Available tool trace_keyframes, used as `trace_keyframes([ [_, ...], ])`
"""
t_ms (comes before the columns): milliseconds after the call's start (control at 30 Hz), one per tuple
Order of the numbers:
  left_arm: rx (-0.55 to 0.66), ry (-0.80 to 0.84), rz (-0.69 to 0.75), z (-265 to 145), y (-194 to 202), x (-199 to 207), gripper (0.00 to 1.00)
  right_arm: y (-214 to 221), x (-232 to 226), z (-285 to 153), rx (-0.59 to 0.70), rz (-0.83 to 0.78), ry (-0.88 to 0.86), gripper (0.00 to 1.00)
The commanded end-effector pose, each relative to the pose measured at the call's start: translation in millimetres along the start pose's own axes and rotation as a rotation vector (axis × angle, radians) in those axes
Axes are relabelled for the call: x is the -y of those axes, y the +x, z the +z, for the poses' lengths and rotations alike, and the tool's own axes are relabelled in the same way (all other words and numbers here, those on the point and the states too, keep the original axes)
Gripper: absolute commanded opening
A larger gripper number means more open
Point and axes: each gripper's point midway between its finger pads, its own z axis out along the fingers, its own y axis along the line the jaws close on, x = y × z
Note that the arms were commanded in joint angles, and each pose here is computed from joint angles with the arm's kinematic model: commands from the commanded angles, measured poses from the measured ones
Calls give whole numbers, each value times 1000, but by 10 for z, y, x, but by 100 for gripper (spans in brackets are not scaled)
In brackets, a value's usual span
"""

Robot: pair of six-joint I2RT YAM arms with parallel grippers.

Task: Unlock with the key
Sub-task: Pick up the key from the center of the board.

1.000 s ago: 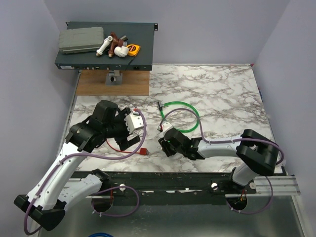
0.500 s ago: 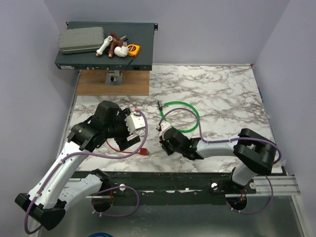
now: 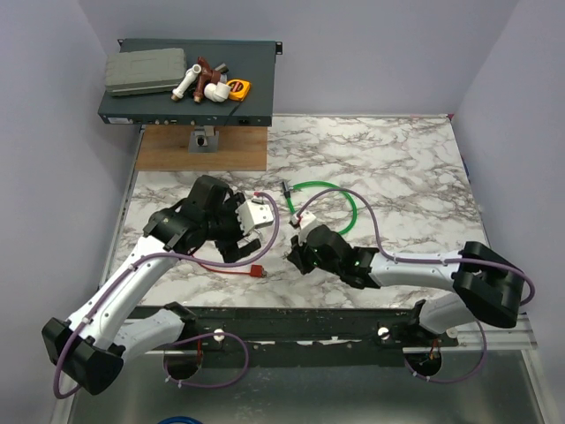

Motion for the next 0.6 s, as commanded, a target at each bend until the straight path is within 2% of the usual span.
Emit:
trace_keyframes([
  [0,81,72,-24,162,-109,115,88,-153,-102,-133,61,50,-47,1],
  [167,176,149,-71,242,-280,231,89,-515,-200,-344,134,63,-81,1],
  [200,182,162,-89,258,-302,244,90,-607,-234,-403,153,67,-95,1],
  [233,183,189,-95,258,-314,285,96,-690,-276,-460,169,70,-114,1],
  [333,200,264,-61,214,-410,364,98,-908,-408,-624,197,62,-172,1],
  [467,249,270,-6,230,-565,301,98,-1164,-538,-851,241,60,-234,1],
  [567,294,329,-14,220,-669,359,98,-1308,-620,-1004,267,66,-276,1],
])
